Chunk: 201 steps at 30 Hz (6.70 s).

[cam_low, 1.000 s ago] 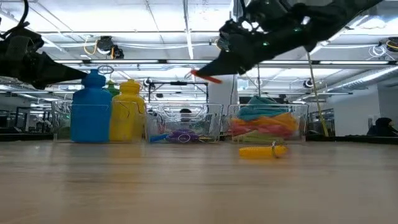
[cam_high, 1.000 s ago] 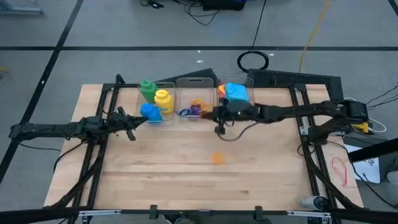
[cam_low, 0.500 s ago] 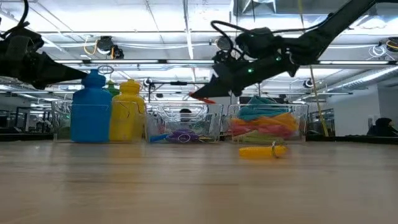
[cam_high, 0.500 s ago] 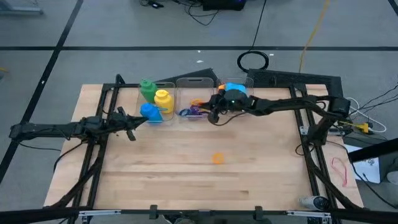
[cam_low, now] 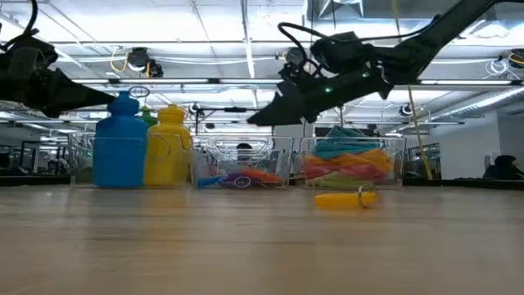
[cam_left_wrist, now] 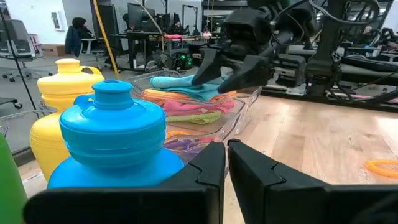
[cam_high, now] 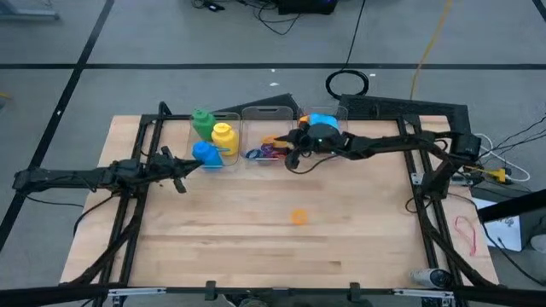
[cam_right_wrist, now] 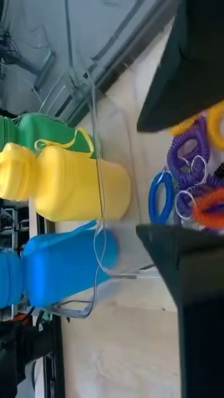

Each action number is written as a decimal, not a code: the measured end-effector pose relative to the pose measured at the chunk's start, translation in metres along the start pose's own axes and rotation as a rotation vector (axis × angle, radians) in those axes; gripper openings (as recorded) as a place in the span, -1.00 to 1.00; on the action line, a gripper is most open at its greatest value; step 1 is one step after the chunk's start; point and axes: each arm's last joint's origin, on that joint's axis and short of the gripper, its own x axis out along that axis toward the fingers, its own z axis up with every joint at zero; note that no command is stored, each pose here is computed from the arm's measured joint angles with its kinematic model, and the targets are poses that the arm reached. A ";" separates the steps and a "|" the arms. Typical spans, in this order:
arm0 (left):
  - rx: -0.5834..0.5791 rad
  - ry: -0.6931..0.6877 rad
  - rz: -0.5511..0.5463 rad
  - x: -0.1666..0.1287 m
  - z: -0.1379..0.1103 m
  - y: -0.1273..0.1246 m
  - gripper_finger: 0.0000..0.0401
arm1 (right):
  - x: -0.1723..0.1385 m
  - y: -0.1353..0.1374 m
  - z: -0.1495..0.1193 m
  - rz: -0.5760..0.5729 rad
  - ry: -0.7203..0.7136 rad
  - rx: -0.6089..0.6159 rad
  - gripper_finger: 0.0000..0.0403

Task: Pick & Place Sports Items
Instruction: Put the yellow wrist coil into the middle transparent container, then return to Home Position

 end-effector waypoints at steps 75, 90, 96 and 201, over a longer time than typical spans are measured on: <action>0.000 -0.001 0.000 0.000 0.000 0.000 -0.89 | -0.044 0.143 -0.018 0.388 0.280 -0.224 -0.99; -0.001 -0.003 0.000 0.000 0.000 0.000 -0.89 | -0.028 0.026 0.026 0.050 -0.026 -0.142 -1.00; -0.001 -0.003 0.000 0.000 0.000 0.000 -0.89 | -0.017 -0.014 0.020 -0.064 -0.090 -0.046 -0.99; -0.001 -0.003 0.000 0.000 0.000 0.000 -0.89 | -0.281 0.009 -0.087 -0.269 -0.360 0.180 0.68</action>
